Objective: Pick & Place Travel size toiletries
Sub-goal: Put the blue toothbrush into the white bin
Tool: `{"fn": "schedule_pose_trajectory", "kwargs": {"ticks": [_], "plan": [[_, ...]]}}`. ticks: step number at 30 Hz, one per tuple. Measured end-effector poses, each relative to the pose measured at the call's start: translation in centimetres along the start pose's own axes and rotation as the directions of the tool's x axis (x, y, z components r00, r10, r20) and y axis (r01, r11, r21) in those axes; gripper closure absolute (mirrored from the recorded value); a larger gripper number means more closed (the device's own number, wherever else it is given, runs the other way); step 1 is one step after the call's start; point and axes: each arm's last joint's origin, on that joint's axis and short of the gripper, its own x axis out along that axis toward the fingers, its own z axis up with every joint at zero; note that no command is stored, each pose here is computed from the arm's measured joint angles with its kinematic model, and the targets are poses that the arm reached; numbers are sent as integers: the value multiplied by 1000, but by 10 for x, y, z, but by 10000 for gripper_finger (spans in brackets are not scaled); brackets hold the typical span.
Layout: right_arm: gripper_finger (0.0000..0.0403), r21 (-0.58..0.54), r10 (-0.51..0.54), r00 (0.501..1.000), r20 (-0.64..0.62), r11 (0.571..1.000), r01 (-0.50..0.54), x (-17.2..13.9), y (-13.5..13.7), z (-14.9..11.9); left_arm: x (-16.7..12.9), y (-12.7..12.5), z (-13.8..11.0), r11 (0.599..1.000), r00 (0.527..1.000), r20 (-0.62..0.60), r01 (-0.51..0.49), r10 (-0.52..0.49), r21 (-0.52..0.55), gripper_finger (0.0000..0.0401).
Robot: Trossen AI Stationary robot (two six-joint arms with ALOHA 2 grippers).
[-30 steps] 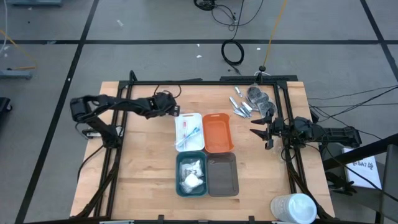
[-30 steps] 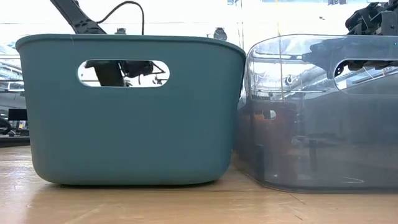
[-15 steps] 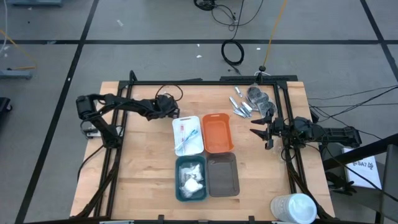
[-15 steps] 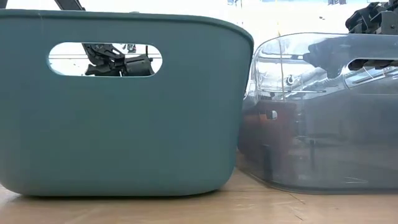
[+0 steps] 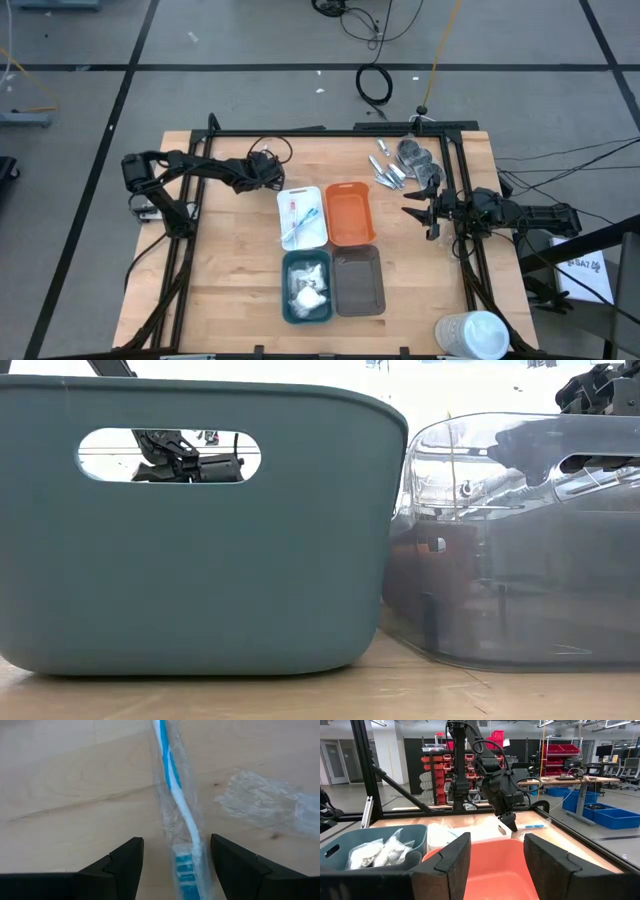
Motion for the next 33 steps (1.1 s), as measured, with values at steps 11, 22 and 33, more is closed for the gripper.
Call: {"fn": "schedule_pose_trajectory", "kwargs": {"ticks": [11,22,33], "plan": [[228,0,0,1000,0,1000,0,0,0,0,0,-3,3,998,999,26,27,-28,53,180],[228,0,1,1000,0,1000,-1,0,0,0,0,-3,2,999,999,19,35,-36,28,317],[229,0,0,1000,0,1000,0,0,0,0,-4,-2,3,997,999,47,21,-24,75,348]]}}
